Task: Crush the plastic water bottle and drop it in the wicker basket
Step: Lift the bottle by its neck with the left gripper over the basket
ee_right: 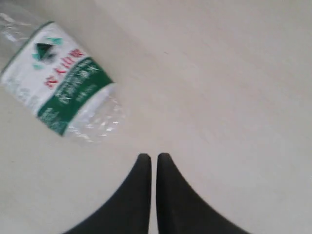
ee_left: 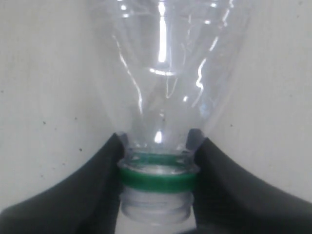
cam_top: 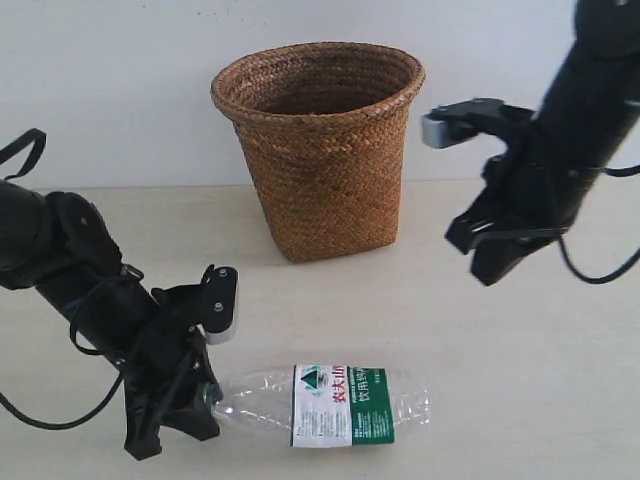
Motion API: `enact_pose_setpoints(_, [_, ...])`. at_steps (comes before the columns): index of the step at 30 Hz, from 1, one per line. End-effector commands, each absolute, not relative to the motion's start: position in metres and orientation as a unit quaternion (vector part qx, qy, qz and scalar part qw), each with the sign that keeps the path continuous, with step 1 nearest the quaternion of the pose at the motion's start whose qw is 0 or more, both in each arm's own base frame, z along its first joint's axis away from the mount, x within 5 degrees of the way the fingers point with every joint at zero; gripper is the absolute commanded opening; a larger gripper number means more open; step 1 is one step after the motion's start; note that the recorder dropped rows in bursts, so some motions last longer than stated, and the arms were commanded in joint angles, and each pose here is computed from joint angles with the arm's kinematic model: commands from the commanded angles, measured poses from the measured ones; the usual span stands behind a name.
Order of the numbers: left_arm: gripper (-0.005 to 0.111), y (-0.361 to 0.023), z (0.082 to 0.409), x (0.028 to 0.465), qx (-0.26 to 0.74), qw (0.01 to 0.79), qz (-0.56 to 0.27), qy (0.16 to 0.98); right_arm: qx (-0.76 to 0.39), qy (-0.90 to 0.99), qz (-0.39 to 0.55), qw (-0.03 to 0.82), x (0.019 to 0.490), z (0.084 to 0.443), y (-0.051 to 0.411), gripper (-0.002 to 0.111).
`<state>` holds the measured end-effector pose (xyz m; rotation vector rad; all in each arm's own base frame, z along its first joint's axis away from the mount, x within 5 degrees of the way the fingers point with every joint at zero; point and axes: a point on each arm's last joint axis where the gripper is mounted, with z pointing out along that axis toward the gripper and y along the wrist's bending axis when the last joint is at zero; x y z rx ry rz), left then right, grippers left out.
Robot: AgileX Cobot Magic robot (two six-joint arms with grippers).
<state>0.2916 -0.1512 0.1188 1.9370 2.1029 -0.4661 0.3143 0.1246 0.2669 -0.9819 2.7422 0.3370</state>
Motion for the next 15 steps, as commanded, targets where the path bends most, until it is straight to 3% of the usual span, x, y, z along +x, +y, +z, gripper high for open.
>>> enact_pose_setpoints(1, [0.004,-0.158,0.151,0.294,0.675,0.132,-0.193,0.7,-0.257,0.955,0.107,0.105,0.318,0.264,0.072,0.0])
enact_pose_setpoints(12, [0.004,-0.168,0.233,0.302,0.712,0.182,-0.214,0.643,-0.198,0.964,0.093,0.152,0.336,0.258,0.04,0.0])
enact_pose_setpoints(15, [0.004,-0.17,0.295,0.327,0.687,0.269,-0.176,0.651,-0.196,0.963,0.091,0.163,0.338,0.259,0.04,0.0])
